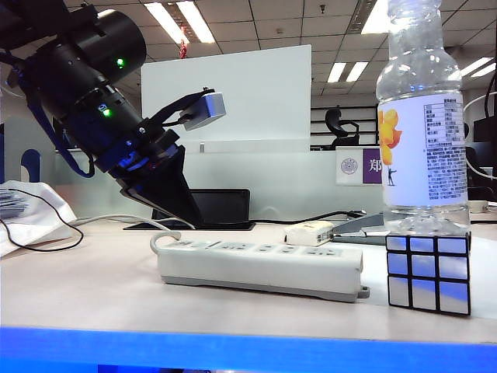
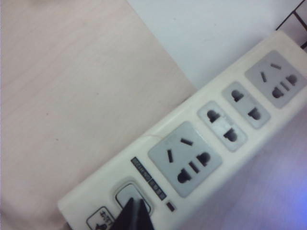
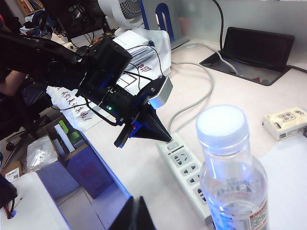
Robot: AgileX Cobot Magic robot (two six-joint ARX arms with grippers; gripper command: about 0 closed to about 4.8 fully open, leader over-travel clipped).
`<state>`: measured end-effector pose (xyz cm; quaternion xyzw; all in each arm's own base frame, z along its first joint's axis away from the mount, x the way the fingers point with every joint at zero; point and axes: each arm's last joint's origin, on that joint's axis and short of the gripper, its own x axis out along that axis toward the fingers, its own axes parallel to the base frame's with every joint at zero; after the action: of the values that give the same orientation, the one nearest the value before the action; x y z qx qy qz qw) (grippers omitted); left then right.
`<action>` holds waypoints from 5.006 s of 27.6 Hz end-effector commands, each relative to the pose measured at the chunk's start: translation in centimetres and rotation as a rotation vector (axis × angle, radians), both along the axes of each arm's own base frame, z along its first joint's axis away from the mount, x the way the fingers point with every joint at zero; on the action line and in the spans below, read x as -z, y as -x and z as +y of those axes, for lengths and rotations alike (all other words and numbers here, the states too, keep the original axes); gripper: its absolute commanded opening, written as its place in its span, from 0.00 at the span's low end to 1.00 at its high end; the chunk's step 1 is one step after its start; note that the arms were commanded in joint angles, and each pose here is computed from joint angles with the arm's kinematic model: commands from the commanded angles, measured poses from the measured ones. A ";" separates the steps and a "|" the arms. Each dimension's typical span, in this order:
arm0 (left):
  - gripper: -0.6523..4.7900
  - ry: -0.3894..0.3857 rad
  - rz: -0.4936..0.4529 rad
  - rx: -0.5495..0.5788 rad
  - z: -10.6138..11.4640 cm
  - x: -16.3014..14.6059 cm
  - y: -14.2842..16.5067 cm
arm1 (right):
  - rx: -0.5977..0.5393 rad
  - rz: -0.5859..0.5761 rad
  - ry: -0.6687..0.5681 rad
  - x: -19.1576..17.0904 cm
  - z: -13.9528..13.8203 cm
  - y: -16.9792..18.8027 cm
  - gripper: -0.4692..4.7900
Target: Press the button on the power strip.
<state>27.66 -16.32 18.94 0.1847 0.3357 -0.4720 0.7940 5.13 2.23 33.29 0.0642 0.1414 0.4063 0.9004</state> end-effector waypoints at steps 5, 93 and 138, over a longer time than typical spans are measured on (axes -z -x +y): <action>0.11 -0.020 0.007 0.019 0.1 0.2 0.2 | -0.001 -0.024 0.001 -0.3 0.0 0.0 0.09; 0.11 -0.198 0.193 -0.017 0.2 5.6 -0.1 | -0.027 -0.025 -0.006 -0.3 0.1 0.1 0.09; 0.11 0.052 0.019 0.007 -0.4 0.6 -0.4 | -0.027 -0.025 -0.006 -0.3 0.1 0.1 0.09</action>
<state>28.00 -16.64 18.16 0.1607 0.3396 -0.4827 0.7911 5.09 2.27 33.32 0.0651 0.1398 0.4153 0.8965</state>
